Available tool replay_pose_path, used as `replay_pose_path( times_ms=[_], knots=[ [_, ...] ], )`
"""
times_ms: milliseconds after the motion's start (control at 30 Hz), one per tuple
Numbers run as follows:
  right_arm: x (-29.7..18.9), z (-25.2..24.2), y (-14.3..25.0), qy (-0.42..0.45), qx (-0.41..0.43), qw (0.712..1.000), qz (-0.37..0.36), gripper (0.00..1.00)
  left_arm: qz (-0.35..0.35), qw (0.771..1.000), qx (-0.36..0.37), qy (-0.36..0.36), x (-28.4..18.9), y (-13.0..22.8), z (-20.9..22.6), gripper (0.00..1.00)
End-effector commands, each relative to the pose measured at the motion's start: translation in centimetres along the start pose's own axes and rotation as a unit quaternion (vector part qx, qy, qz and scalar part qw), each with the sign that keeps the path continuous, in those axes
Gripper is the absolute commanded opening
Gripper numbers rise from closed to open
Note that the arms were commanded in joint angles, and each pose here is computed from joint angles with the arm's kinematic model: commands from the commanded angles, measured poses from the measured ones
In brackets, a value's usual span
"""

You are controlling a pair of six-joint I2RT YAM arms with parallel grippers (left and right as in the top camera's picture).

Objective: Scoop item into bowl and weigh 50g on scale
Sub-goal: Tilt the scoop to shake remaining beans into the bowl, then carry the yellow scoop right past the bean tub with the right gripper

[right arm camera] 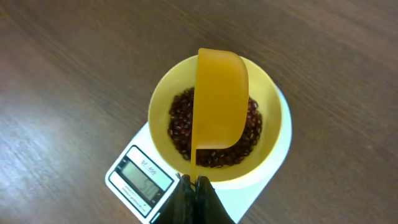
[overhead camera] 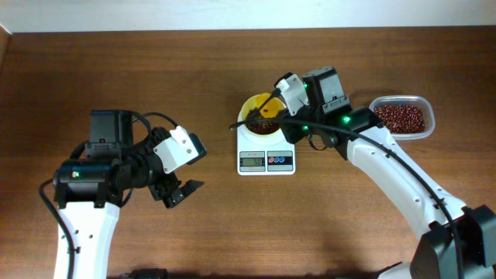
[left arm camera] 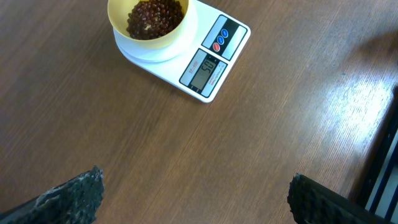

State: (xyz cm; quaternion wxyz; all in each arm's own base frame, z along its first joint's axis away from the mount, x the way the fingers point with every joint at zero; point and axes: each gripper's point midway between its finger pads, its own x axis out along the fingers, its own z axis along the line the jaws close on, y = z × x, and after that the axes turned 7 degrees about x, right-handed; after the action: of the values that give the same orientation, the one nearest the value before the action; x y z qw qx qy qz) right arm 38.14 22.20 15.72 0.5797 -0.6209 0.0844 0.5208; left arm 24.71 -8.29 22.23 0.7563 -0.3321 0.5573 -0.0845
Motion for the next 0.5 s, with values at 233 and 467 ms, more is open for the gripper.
replay_pose_path(
  times_ms=[233,467],
  knots=[
    [-1.1,2.0,-0.9,-0.074,0.055,0.996,-0.013,0.04,-0.01,1.0,0.006,0.002,-0.1,-0.3,-0.1,0.99],
    [-3.7,-2.7,-1.9,-0.099,0.14,0.984,-0.042,0.04,-0.01,1.0,0.006,0.002,-0.1,-0.3,-0.1,0.99]
  ],
)
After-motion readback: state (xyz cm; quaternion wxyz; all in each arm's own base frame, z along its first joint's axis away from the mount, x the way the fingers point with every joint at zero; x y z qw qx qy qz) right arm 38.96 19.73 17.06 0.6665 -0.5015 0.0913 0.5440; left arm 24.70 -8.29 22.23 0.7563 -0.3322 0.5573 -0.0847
